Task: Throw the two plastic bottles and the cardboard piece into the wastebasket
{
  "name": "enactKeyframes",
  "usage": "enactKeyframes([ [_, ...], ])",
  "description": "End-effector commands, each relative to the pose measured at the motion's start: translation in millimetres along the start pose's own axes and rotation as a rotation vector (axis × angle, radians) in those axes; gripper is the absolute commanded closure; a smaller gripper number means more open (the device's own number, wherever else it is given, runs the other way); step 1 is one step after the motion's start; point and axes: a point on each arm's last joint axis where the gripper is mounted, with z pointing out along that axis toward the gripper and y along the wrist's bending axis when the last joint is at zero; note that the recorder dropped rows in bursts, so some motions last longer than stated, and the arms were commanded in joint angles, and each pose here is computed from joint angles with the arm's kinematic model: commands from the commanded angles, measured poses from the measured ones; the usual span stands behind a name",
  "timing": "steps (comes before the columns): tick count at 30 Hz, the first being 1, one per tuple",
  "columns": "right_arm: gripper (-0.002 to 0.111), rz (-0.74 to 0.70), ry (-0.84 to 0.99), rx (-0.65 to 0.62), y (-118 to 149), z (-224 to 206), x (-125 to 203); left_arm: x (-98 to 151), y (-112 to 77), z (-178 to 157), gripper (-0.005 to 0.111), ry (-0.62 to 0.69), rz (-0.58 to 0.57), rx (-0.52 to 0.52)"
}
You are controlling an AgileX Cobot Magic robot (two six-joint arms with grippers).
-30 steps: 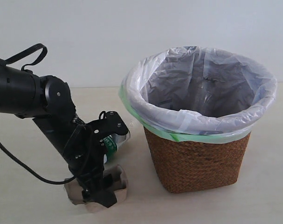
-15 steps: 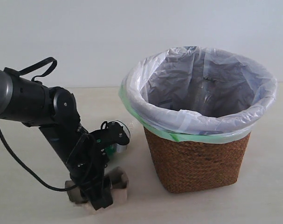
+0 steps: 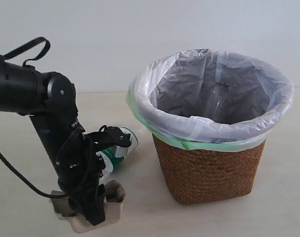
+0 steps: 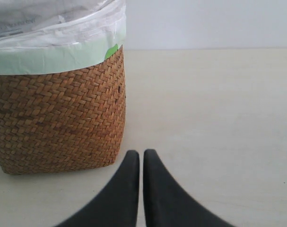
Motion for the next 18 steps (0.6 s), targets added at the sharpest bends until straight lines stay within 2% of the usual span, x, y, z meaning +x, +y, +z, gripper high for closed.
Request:
enactKeyframes([
  [1,0.108,-0.008,-0.012,0.007,-0.5,-0.4,-1.0,12.6,-4.1,-27.6,0.103,0.076,-0.090,-0.107],
  [3,0.108,-0.008,-0.012,0.007,-0.5,-0.4,-1.0,22.1,-1.2,-40.9,0.103,0.132,-0.139,-0.214],
  [5,0.108,-0.008,-0.012,0.007,-0.5,-0.4,-1.0,34.8,6.8,-55.3,0.103,0.191,-0.236,-0.347],
  [7,0.108,-0.008,-0.012,0.007,-0.5,-0.4,-1.0,45.6,13.3,-70.2,0.103,0.197,-0.327,-0.439],
  [12,0.108,-0.008,-0.012,0.007,-0.5,-0.4,-1.0,75.1,27.9,-101.1,0.103,0.110,-0.514,-0.455],
  [18,0.108,-0.008,-0.012,0.007,-0.5,-0.4,-1.0,117.4,47.1,-135.8,0.103,-0.061,-0.769,-0.459],
])
